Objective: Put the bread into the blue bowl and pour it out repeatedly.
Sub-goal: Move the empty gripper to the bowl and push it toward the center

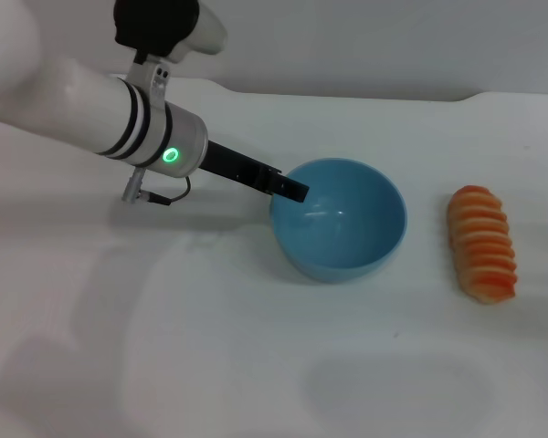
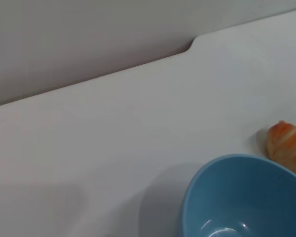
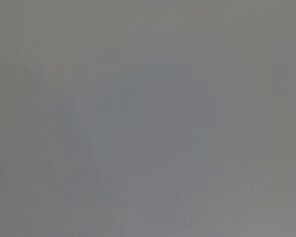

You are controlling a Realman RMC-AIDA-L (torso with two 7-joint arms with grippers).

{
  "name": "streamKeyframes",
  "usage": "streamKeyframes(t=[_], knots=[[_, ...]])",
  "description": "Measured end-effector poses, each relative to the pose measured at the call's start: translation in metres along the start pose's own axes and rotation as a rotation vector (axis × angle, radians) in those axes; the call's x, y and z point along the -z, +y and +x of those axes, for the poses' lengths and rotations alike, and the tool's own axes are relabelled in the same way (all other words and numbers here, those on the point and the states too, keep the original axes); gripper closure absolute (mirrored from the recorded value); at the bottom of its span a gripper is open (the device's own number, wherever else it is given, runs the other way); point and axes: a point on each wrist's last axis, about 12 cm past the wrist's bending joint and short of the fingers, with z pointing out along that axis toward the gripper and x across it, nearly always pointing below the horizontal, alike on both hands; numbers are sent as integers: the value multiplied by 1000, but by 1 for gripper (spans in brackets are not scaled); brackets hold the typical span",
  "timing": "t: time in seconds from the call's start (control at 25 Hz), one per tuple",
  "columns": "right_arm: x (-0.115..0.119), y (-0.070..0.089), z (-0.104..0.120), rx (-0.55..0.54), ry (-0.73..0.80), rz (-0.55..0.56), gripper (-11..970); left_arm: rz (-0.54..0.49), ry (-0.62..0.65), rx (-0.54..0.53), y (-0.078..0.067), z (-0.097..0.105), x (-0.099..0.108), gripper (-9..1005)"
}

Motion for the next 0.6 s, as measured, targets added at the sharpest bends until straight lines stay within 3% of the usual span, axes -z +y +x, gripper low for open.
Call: streamKeyframes(t=[0.6], knots=[[2, -1, 1, -1, 3, 5, 325, -42, 24, -38, -5, 7, -25, 131]])
